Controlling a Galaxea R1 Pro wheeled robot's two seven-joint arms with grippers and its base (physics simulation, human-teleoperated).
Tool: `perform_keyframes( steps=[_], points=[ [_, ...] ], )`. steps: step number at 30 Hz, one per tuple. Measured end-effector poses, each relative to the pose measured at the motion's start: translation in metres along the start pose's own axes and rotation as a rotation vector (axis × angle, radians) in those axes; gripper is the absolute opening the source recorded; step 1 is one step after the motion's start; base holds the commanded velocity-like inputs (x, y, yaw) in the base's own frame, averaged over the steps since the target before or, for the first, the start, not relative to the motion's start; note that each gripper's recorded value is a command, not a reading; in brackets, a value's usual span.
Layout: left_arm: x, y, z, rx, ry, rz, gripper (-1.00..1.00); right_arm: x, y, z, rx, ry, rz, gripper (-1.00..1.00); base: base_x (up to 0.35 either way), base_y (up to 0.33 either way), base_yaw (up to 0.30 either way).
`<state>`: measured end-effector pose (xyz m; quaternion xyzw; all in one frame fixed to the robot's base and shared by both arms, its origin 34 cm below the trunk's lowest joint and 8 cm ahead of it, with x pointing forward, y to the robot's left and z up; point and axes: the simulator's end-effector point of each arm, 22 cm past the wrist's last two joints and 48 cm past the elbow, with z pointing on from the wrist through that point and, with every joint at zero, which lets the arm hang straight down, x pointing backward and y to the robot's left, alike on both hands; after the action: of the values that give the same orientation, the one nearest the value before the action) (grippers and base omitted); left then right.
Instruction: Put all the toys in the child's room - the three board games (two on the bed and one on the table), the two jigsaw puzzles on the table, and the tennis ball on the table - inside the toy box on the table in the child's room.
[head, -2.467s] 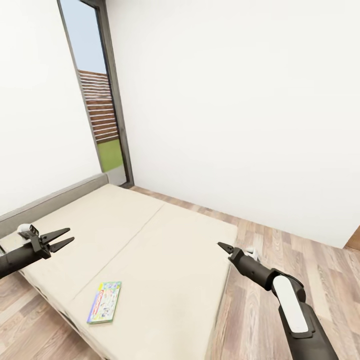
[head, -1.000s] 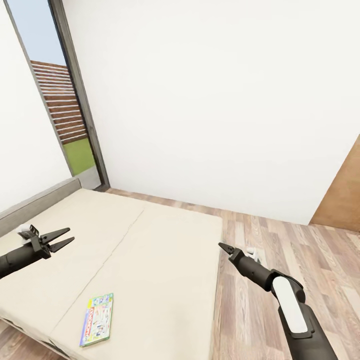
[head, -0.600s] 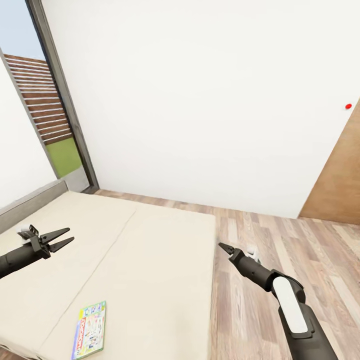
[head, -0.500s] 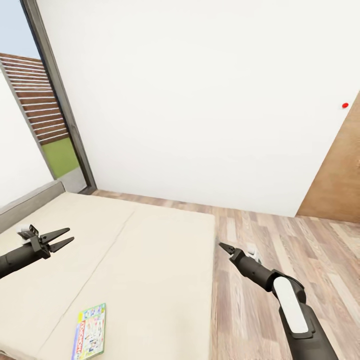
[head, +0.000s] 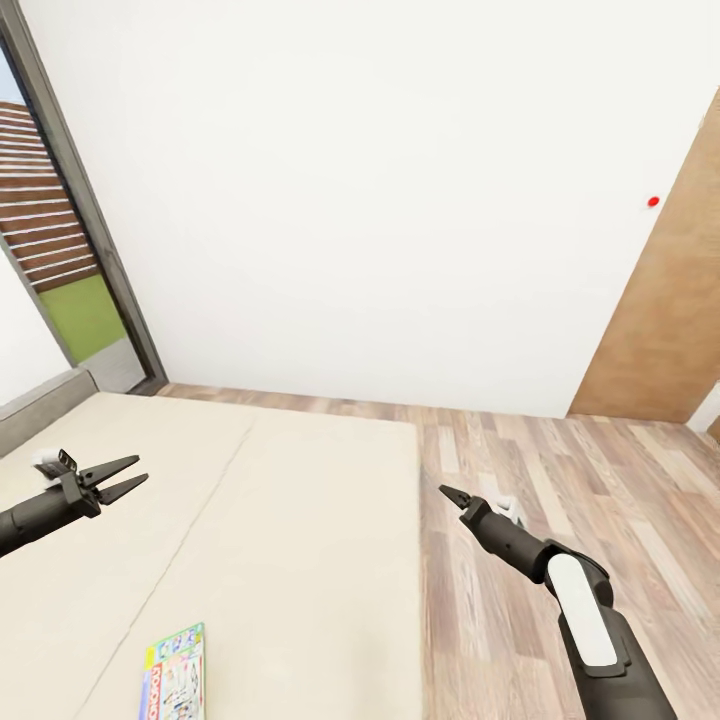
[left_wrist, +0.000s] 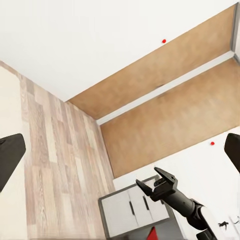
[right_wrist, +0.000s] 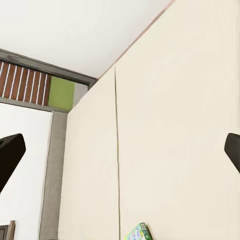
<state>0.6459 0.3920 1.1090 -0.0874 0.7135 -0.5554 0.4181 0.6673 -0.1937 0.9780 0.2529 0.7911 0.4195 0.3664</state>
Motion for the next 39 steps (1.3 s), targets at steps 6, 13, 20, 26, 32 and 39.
perform_keyframes(
  steps=[6, 13, 20, 26, 32, 39],
  points=[
    [0.001, 0.003, 0.000, -0.004, 0.002, -0.005, 1.00, 0.001, -0.004, 0.001, 0.005, 0.004, 0.003, 1.00, -0.030, 0.101, -0.169],
    [0.003, 0.008, 0.001, -0.009, 0.005, -0.011, 1.00, 0.004, -0.008, 0.003, 0.012, 0.010, 0.009, 1.00, -0.025, 0.097, -0.169],
    [0.005, 0.011, 0.002, -0.012, 0.008, -0.017, 1.00, 0.007, -0.014, 0.005, 0.021, 0.016, 0.017, 1.00, -0.002, 0.148, -0.169],
    [0.007, 0.015, 0.003, -0.017, 0.011, -0.023, 1.00, 0.009, -0.018, 0.006, 0.027, 0.020, 0.020, 1.00, 0.000, 0.086, -0.169],
    [0.008, 0.019, 0.003, -0.021, 0.014, -0.027, 1.00, 0.011, -0.021, 0.008, 0.032, 0.024, 0.024, 1.00, 0.000, 0.182, -0.169],
    [0.010, 0.024, 0.003, -0.030, 0.017, -0.034, 1.00, 0.012, -0.025, 0.009, 0.038, 0.027, 0.027, 1.00, 0.000, 0.056, -0.169]
  ],
)
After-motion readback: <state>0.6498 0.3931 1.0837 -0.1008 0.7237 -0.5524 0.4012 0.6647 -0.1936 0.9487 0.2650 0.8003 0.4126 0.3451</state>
